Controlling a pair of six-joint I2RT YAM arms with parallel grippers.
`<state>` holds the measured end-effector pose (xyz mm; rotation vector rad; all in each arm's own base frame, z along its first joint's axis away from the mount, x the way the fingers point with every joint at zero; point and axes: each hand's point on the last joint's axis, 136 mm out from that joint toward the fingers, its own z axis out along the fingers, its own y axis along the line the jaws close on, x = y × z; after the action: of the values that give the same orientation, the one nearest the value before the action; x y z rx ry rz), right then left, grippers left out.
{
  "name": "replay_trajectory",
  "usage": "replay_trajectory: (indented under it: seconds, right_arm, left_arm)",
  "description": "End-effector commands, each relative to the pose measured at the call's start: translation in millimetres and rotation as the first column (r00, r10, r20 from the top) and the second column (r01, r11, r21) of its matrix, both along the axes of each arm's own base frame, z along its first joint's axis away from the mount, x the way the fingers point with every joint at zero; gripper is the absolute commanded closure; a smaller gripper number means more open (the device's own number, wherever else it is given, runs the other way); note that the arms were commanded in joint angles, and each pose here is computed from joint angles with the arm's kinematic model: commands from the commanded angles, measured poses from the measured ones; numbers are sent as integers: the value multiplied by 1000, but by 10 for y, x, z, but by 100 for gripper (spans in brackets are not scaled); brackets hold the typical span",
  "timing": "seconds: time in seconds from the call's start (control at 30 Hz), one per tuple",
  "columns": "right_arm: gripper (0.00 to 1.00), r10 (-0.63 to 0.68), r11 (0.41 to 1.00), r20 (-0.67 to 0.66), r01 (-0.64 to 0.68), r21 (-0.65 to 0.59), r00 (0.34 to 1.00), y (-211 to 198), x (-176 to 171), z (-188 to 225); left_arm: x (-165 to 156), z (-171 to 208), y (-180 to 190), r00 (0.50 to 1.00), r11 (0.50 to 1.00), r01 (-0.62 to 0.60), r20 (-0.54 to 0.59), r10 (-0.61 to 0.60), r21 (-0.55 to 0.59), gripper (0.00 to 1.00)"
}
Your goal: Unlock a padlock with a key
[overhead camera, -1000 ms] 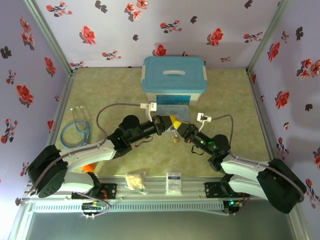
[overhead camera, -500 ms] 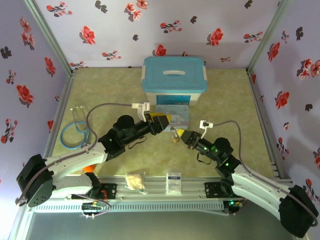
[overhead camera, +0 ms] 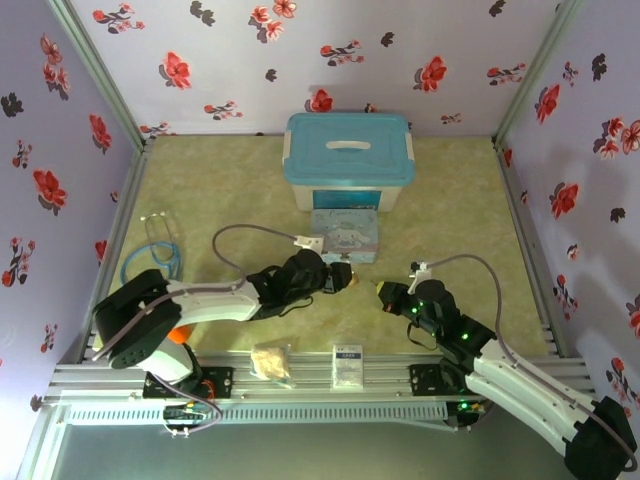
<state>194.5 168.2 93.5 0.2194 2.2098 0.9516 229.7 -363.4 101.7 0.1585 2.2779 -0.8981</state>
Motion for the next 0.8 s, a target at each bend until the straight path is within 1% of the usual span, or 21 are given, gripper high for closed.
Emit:
replay_trajectory:
  seconds: [0.0, 0.2, 0.3, 0.43, 0.53, 0.7, 0.77]
  right_arm:
    - [100, -27, 999, 21, 28, -25, 999, -54, 46, 44]
    - [100, -28, 999, 23, 28, -17, 999, -60, 34, 24]
    - [100, -30, 999, 22, 30, -18, 999, -64, 34, 4]
    - [100, -32, 999, 31, 33, -12, 999, -61, 45, 9]
    - [100, -32, 999, 34, 32, -10, 999, -59, 46, 5]
    - [100, -32, 999, 23, 32, -16, 999, -67, 34, -25]
    - [100, -35, 999, 17, 36, -18, 999, -75, 30, -48]
  left_arm:
    - [130, 38, -96, 997, 998, -64, 45, 65, -22, 42]
    - [217, -152, -132, 994, 995, -99, 53, 98, 10, 42]
    - [266, -303, -184, 993, 995, -98, 61, 96, 24, 41]
    - [270, -400, -267, 995, 996, -88, 47, 87, 11, 41]
    - [286, -468, -295, 996, 996, -86, 38, 84, 38, 41]
    - [292, -643, -349, 997, 995, -80, 11, 79, 59, 43]
    - [275, -700, -411, 998, 997, -65, -8, 66, 48, 48]
